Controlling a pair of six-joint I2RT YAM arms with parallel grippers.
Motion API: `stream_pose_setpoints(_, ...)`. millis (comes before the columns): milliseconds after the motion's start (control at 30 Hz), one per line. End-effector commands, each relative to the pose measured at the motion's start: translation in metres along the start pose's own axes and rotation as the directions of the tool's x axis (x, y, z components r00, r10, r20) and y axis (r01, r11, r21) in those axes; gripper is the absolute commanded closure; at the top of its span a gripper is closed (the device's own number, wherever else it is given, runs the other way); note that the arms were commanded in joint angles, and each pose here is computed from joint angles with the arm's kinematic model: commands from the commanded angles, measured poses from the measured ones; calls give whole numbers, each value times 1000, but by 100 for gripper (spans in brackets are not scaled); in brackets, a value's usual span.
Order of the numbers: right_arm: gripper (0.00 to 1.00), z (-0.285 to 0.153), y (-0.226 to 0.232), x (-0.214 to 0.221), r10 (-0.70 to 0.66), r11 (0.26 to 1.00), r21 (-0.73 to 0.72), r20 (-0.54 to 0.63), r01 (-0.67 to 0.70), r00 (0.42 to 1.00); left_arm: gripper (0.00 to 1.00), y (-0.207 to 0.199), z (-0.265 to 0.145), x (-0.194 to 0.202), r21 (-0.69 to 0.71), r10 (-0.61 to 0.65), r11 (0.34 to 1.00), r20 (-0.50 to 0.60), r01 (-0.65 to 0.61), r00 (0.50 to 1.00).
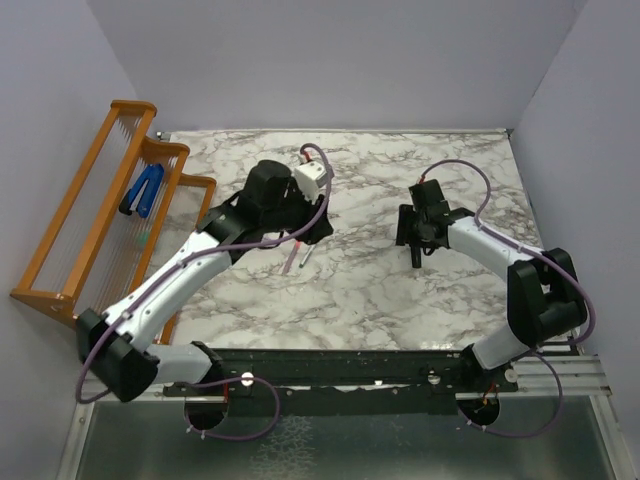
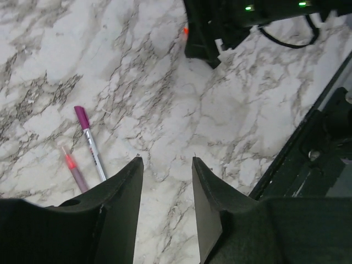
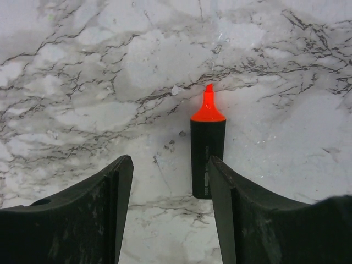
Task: Insert the pens into the pen caps
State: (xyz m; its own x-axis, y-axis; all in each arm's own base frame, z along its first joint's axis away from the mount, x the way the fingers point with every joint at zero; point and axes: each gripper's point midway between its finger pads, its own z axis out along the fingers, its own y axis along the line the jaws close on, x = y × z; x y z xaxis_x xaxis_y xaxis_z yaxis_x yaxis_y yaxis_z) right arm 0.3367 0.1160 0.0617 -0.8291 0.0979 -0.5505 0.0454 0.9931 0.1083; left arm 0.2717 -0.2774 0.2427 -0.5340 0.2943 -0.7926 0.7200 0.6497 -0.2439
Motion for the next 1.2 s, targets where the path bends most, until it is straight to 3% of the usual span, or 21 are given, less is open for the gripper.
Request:
stream_pose_setpoints(0,39,7,-13,-26,-3,997,77,60,-2,998,56,-35,-33,-14,146,102,980,200,-133,975)
stream_pose_setpoints(333,39,28,-34,-18,23,993,114,13,-24,1000,43,-38,-48,4,146,130,975,221,-165,966)
stream_pose_setpoints(433,39,34,-36,-9,32,994,103,-6,-32,999,24,-41,-49,2,159,135,972,227,-174,964)
stream_pose_setpoints(533,39,39,-36,-3,35,995,96,-21,-33,999,15,-41,-49,0,162,139,970,229,-179,963)
stream_pose_setpoints(667,39,43,-34,3,35,996,81,-33,-32,999,10,-42,-48,0,167,143,969,226,-183,964)
stream_pose_setpoints(900,40,51,-36,20,33,997,78,-67,-28,997,9,-41,-45,5,168,144,968,226,-184,964)
stream_pose_setpoints(1000,48,53,-40,30,28,996,91,-85,-20,996,3,-46,-44,6,202,148,959,236,-198,960)
stream_pose_setpoints(1167,76,50,-43,31,17,995,99,-87,-8,996,1,-58,-46,4,258,155,938,290,-233,944)
